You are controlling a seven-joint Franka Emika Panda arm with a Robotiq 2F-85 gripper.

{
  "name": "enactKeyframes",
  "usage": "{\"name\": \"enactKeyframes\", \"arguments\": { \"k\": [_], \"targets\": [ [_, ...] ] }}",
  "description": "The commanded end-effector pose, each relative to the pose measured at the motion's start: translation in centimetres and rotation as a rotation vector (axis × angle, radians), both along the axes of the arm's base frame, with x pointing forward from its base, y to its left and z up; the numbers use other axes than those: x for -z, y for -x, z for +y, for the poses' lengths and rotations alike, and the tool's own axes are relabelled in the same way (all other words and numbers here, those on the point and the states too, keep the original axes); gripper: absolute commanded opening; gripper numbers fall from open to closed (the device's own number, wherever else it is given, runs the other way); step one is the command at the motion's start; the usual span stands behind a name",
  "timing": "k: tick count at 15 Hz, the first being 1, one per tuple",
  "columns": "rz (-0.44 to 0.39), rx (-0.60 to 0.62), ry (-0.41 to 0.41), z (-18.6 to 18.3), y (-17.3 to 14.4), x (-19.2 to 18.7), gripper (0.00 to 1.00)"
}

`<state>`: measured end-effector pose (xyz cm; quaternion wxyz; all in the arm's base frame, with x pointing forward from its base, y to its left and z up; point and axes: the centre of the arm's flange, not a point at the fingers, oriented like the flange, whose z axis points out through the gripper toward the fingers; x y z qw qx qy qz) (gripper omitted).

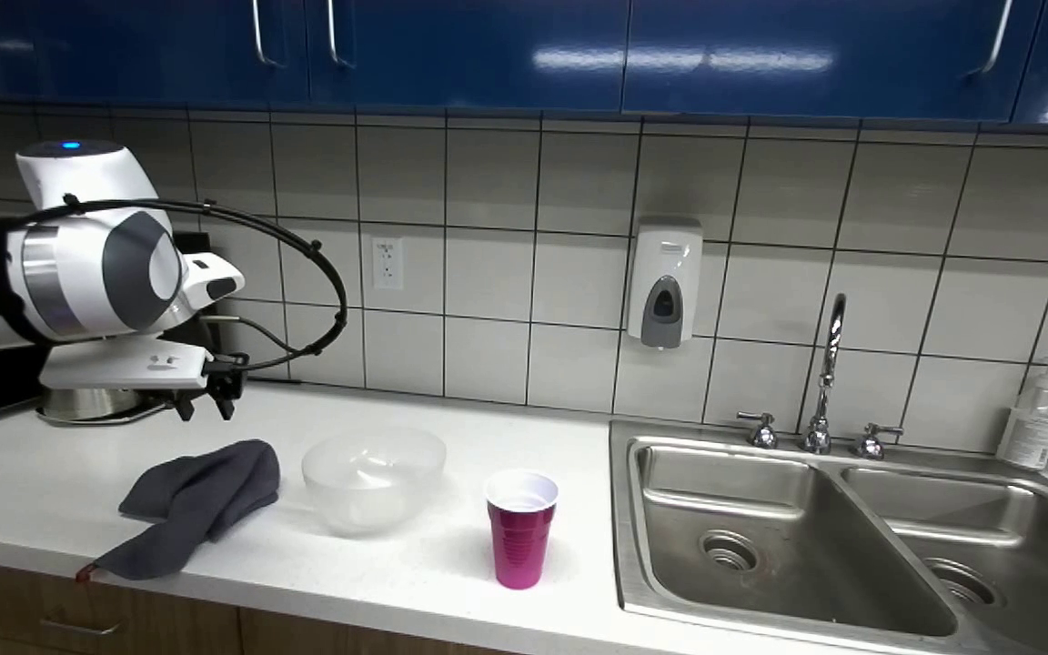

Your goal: Remove the grey cloth from the plastic bowl

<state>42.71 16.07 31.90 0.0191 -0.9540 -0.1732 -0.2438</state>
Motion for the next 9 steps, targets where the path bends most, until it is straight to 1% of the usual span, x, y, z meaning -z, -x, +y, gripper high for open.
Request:
{"name": "enactKeyframes", "arguments": {
  "k": [1, 2, 4, 6, 9],
  "targets": [
    [-0.067, -0.013, 0.017, -0.1, 0.1, -4.3, 0.80],
    [-0.087, -0.012, 0.013, -0.1, 0.2, -5.2, 0.88],
    [-0.078, 0.008, -0.012, -0.1, 1.0, -7.0, 1.00],
    [-0.041, 0.037, -0.048, -0.2, 2.0, -8.4, 1.00],
    [0.042, 0.078, -0.094, -0.3, 4.0, -10.1, 1.00]
  ]
}}
